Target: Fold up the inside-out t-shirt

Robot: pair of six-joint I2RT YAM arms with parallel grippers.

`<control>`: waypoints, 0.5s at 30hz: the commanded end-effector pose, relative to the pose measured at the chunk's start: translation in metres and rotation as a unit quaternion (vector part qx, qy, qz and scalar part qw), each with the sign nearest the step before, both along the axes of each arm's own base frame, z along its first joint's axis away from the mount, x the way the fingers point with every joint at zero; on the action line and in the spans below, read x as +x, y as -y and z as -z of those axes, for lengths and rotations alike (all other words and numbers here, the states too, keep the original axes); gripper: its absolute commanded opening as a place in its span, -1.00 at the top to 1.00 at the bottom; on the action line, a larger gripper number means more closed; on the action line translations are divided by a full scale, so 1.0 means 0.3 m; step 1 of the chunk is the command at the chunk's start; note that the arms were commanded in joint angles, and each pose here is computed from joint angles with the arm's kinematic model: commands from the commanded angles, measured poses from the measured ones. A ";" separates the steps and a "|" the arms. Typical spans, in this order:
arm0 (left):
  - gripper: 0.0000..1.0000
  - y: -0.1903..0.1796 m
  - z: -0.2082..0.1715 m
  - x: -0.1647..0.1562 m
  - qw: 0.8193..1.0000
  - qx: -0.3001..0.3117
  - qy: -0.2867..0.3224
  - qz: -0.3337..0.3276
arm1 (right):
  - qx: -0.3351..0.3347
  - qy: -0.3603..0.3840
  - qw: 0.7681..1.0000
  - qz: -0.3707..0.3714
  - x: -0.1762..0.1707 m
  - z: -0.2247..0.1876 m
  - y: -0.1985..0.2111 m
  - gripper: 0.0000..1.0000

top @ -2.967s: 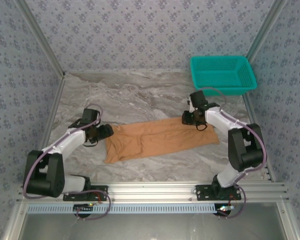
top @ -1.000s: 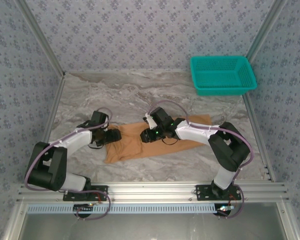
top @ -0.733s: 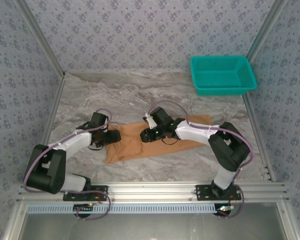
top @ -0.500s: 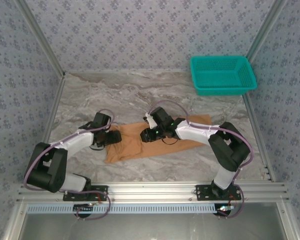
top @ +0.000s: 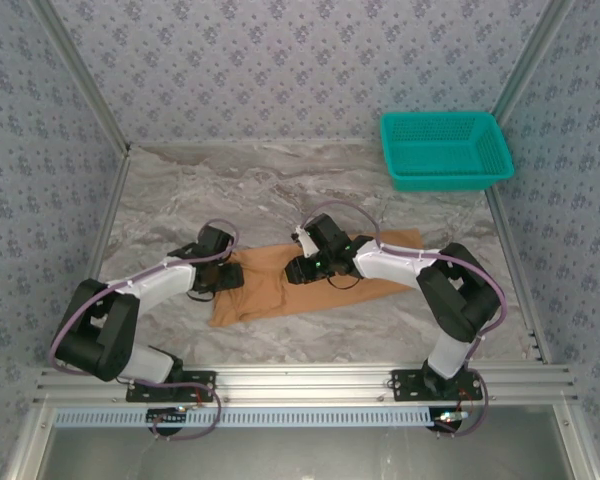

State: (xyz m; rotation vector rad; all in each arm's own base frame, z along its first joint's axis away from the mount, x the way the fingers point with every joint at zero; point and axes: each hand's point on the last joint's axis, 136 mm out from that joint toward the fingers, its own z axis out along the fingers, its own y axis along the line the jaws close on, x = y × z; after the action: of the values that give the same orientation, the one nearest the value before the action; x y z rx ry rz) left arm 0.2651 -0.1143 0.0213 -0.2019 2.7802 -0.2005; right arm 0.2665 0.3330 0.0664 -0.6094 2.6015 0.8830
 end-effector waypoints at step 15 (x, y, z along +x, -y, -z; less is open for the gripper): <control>-0.26 0.162 -0.002 -0.036 0.994 -0.095 -0.025 0.049 | 0.002 -0.010 1.000 0.009 -0.004 0.007 0.005 0.31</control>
State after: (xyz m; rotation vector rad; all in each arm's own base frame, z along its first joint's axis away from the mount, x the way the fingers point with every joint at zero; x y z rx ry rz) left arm 0.2632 -0.1418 0.0249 -0.1493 2.7862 -0.3614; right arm 0.2662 0.3327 0.0658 -0.5965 2.6081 0.8856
